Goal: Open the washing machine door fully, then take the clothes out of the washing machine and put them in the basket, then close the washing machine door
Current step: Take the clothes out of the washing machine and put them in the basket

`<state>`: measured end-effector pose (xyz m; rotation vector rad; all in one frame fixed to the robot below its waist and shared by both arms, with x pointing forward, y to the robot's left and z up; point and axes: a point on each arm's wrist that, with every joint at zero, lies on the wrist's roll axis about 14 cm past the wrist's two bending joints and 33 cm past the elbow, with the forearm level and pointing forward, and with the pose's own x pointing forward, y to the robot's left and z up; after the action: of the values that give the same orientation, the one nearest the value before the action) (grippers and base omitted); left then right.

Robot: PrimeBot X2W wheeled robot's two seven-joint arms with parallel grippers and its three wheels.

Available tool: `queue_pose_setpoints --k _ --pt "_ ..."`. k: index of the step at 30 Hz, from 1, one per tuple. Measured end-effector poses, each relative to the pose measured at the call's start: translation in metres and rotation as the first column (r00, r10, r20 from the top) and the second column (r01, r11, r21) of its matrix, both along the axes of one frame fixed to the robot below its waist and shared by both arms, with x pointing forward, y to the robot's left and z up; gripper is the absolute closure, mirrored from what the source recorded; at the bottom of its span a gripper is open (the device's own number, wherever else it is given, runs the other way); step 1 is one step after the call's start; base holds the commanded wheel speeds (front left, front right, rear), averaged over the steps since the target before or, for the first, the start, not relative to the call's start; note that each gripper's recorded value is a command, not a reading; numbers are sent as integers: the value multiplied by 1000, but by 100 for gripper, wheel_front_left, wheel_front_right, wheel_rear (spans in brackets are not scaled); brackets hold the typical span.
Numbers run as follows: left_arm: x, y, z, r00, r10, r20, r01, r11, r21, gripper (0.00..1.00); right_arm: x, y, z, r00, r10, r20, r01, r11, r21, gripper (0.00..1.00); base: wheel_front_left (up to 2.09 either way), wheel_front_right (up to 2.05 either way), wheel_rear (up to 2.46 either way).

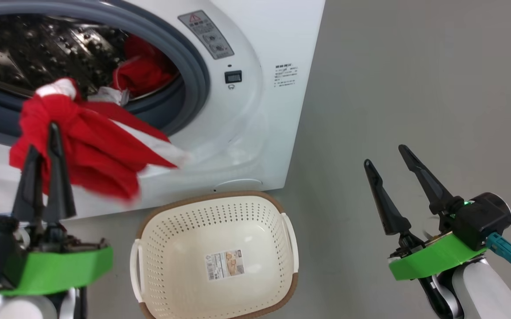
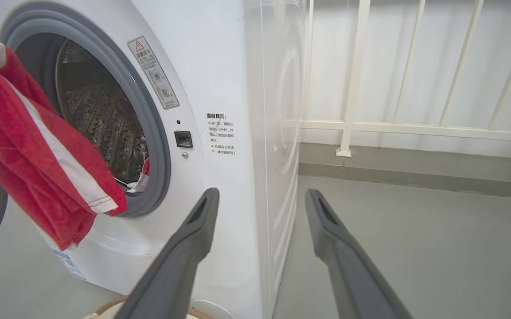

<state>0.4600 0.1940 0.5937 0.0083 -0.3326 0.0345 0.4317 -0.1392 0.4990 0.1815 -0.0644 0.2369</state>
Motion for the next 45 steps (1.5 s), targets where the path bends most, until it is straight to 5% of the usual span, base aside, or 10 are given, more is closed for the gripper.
queue_pose_setpoints --k 5,14,37,45 --pt "-17 -10 5 1000 -19 -5 19 1000 -13 100 -3 3 2 1000 7 3 -8 1000 4 0 0 0 0" --pt "-20 -26 -79 957 -65 -284 32 993 -117 100 3 8 -10 999 23 -25 -22 1000 6 0 0 0 0" --pt "-6 -58 -268 658 -217 -721 -21 952 -306 100 29 2 -50 995 8 -103 -8 1000 2 0 0 0 0" --pt "-11 -73 -320 491 -291 -821 -91 920 -380 100 37 0 -67 991 3 -135 -4 1000 -3 0 0 0 0"
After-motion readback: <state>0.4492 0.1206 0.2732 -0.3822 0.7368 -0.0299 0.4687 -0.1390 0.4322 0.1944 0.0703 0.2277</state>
